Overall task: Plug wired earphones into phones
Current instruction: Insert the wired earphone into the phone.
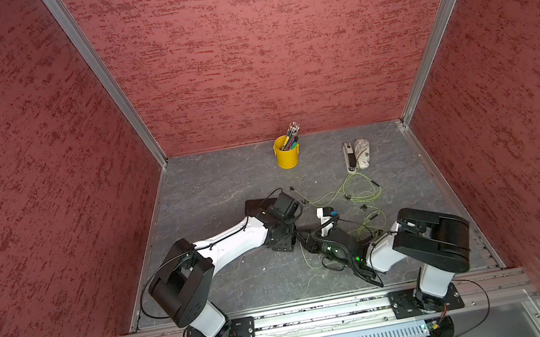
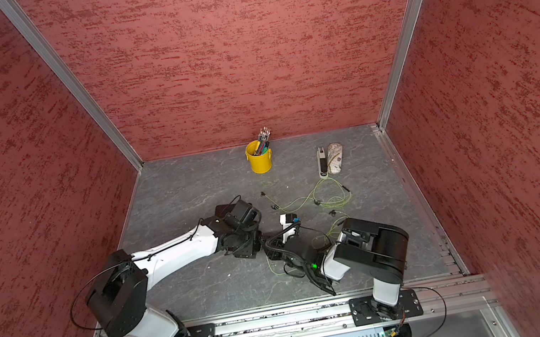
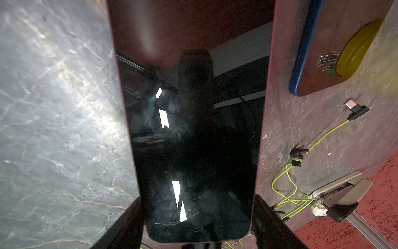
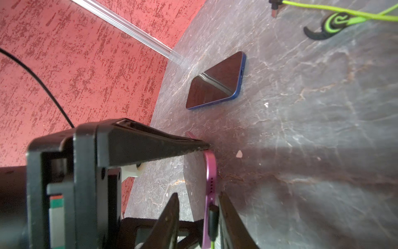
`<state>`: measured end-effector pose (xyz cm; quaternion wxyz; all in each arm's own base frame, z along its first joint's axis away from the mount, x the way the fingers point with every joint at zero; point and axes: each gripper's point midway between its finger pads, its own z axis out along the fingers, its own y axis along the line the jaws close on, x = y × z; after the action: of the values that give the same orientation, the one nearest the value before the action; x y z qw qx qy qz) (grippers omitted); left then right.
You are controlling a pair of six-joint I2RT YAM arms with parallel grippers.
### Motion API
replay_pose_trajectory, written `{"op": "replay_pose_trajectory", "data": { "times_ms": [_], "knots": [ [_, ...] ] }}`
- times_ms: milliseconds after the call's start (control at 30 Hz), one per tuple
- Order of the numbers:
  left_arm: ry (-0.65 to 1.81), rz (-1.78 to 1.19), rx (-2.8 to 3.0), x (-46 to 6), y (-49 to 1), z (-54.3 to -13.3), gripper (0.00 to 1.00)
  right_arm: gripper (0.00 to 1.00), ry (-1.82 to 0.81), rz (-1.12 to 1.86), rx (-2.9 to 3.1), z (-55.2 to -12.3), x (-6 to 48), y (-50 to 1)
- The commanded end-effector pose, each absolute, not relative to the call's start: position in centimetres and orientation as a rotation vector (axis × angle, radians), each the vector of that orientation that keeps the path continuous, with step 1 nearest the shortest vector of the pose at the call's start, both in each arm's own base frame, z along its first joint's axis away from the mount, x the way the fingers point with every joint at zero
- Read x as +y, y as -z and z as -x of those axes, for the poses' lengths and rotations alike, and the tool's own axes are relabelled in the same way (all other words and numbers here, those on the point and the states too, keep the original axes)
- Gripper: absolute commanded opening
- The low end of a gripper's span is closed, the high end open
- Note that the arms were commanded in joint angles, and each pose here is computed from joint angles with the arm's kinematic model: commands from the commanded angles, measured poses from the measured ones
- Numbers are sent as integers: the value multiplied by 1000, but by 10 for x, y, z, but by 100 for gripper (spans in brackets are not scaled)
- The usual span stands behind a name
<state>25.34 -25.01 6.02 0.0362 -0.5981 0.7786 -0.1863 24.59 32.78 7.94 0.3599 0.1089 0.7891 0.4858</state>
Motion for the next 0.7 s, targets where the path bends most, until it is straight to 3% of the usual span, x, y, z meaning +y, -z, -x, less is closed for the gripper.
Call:
{"op": "replay_pose_trajectory", "data": {
  "times_ms": [0,167,267,500,667],
  "knots": [
    [585,1847,2360,-247,-67,-256,70,20,-1300,-291,1995,-244,330,-93],
    [610,1843,2370,-251,-68,-255,69,4,-1301,-284,2002,-243,333,-91],
    [636,1853,2379,-255,-68,-254,69,1,-1310,-276,1999,-244,336,-93],
    [719,1912,2361,-267,-70,-254,69,1,-1357,-241,1985,-246,351,-98],
    [624,1902,2347,-258,-69,-254,69,3,-1370,-233,1955,-248,356,-108]
  ]
}}
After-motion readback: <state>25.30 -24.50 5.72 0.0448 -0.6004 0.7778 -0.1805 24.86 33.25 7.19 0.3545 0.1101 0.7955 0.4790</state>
